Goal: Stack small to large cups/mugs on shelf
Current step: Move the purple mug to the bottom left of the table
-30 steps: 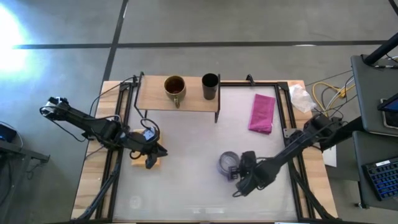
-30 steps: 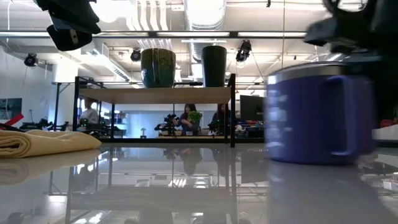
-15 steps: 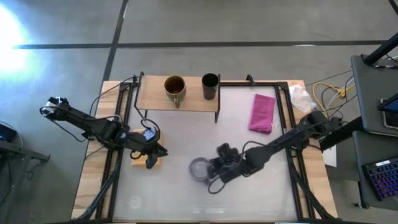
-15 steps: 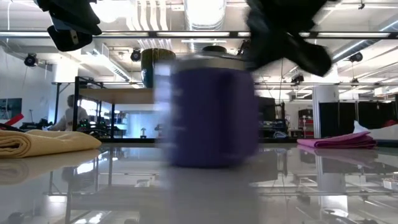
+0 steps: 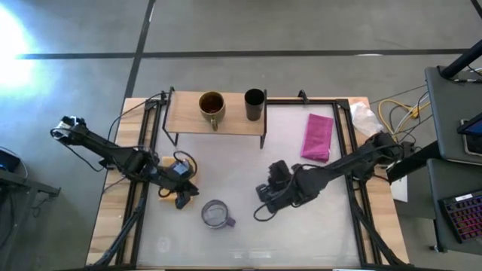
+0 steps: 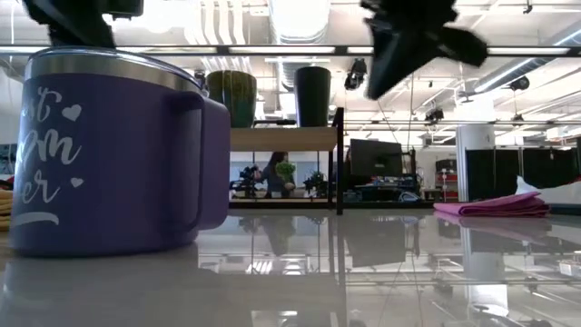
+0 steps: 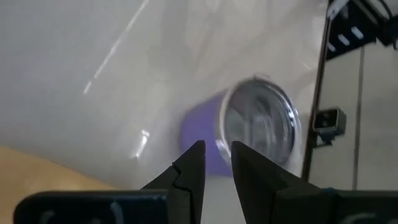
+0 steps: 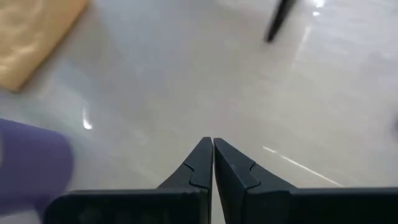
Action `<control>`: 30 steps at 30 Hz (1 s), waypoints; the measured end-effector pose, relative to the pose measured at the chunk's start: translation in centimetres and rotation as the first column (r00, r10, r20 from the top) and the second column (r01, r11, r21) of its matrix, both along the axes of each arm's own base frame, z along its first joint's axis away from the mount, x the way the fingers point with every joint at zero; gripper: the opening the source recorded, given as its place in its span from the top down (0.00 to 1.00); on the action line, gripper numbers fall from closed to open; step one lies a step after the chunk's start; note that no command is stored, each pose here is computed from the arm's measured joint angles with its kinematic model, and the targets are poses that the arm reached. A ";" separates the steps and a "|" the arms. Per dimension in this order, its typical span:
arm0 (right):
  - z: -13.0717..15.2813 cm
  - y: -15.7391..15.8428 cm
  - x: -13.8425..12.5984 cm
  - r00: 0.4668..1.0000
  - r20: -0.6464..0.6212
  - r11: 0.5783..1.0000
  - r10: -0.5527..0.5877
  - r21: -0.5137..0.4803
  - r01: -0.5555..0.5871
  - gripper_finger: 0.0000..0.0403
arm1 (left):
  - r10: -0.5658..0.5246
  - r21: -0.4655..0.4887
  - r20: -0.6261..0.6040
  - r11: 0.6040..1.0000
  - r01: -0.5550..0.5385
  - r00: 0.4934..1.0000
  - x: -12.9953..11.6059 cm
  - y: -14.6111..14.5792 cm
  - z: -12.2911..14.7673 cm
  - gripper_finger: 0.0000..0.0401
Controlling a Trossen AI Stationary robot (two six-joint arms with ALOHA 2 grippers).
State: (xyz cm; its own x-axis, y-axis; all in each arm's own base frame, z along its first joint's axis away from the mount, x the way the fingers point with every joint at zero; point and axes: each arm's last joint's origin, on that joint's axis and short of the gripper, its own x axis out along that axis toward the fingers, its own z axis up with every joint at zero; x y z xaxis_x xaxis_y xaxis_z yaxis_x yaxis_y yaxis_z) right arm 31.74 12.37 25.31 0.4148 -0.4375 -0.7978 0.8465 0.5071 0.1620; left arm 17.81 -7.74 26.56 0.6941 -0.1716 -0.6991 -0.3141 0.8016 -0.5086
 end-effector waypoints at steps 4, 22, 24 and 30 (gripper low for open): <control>1.2 1.2 -1.6 0.999 -0.047 1.000 -0.005 -0.012 0.004 0.98 | -0.048 -0.010 0.027 0.999 0.048 0.998 1.2 -1.5 0.5 0.84; 3.8 4.6 -5.8 1.000 -0.007 0.997 -0.029 0.075 0.030 0.60 | -0.477 0.157 0.000 0.868 0.471 0.879 14.6 -3.3 2.3 0.84; 4.0 5.2 -6.5 1.000 -0.003 0.996 -0.021 0.081 0.021 0.55 | -0.517 0.166 -0.060 0.838 0.519 0.854 15.3 -4.0 1.8 0.84; 4.0 6.7 -8.4 1.000 -0.024 0.997 -0.008 0.070 0.010 0.46 | -0.594 0.193 -0.182 0.760 0.621 0.784 16.3 -5.2 1.9 0.77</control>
State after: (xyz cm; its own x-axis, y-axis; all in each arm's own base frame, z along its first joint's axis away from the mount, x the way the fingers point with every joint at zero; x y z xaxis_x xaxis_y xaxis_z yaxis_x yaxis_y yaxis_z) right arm 23.29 19.10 29.28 0.3919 -0.3835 -0.8363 0.8550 0.4875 0.1771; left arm 34.11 -12.93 28.49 0.4209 -0.3581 -0.8334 0.2397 0.9300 -0.2786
